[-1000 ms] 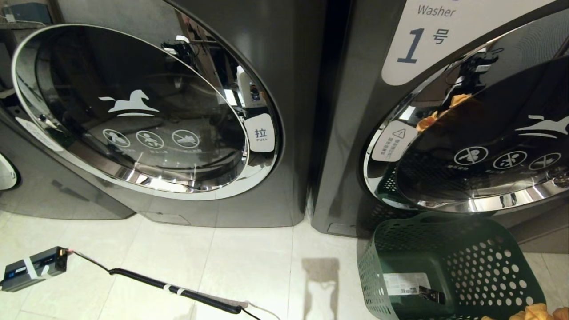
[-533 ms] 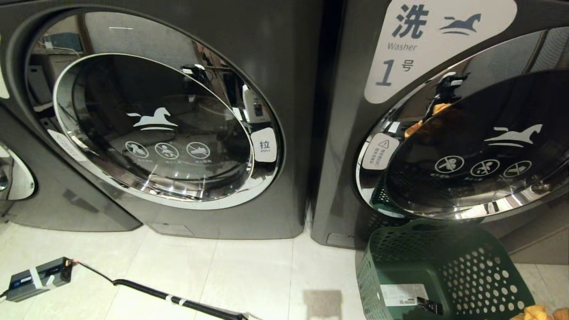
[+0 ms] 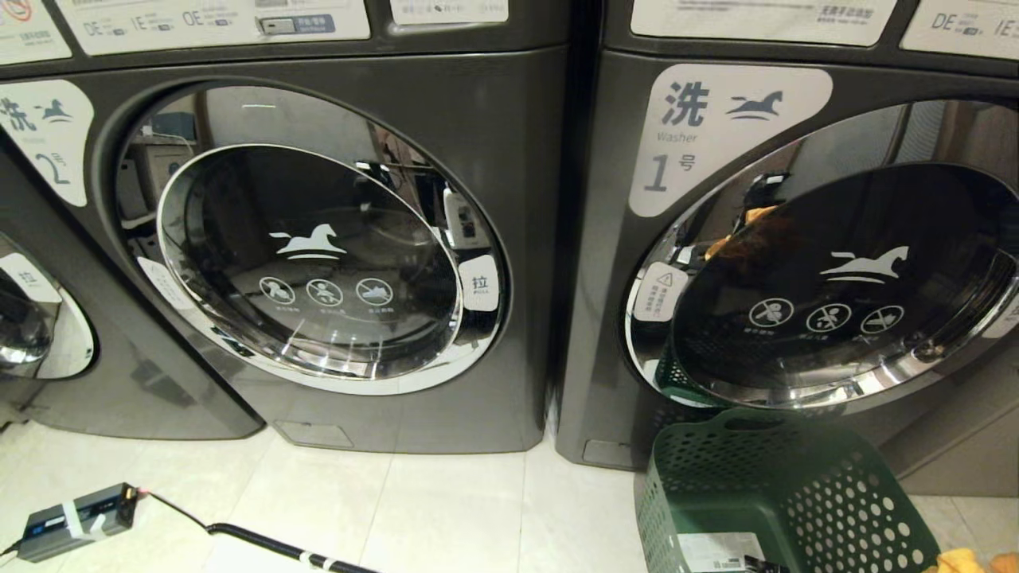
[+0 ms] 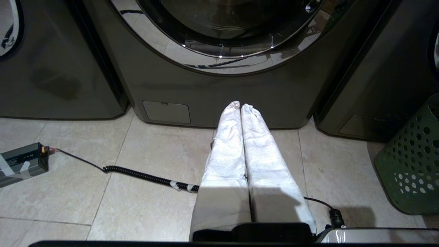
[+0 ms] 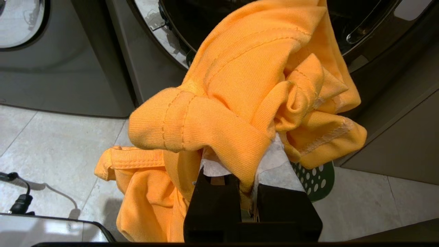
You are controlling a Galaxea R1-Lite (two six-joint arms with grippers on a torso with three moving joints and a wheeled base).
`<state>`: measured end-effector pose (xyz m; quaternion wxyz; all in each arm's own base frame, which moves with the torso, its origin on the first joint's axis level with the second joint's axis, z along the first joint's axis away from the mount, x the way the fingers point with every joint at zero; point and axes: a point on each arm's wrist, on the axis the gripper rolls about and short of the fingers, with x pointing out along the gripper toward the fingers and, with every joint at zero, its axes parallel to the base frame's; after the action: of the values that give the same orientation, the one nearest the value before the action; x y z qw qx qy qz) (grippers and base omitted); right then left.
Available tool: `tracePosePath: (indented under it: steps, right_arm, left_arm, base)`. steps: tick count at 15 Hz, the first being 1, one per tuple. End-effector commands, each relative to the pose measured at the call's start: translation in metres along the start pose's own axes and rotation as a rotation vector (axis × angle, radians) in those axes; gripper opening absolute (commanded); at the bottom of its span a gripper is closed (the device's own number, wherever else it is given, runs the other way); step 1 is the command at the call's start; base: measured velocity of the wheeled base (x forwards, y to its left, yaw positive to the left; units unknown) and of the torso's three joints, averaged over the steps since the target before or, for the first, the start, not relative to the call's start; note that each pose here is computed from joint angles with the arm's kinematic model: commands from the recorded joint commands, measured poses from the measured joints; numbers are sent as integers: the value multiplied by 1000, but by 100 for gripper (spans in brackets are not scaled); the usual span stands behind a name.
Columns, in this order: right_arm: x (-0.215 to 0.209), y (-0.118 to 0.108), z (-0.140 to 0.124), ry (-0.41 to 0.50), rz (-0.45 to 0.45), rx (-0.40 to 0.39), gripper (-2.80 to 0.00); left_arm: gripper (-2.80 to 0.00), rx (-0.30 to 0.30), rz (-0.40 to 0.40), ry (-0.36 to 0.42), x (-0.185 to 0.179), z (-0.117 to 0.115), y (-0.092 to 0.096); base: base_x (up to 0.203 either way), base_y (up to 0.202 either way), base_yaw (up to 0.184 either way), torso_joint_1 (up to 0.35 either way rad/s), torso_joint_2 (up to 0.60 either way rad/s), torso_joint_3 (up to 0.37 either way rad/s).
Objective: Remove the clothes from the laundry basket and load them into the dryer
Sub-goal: Put the clothes in the dryer
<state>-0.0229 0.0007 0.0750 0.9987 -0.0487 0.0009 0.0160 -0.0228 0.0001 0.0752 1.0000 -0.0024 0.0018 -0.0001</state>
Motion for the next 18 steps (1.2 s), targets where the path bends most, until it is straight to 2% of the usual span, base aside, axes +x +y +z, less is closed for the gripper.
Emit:
tracePosePath:
  steps: [1, 18]
  right_arm:
    - [0, 0, 0, 0, 0, -1, -280]
    - [0, 0, 0, 1, 7, -11, -280]
  left_arm:
    - [-280, 0, 0, -1, 0, 0, 0]
    - [-280, -4, -1, -4, 0, 0, 0]
  base:
    - [0, 0, 0, 6, 3, 203]
    - [0, 0, 0, 3, 2, 204]
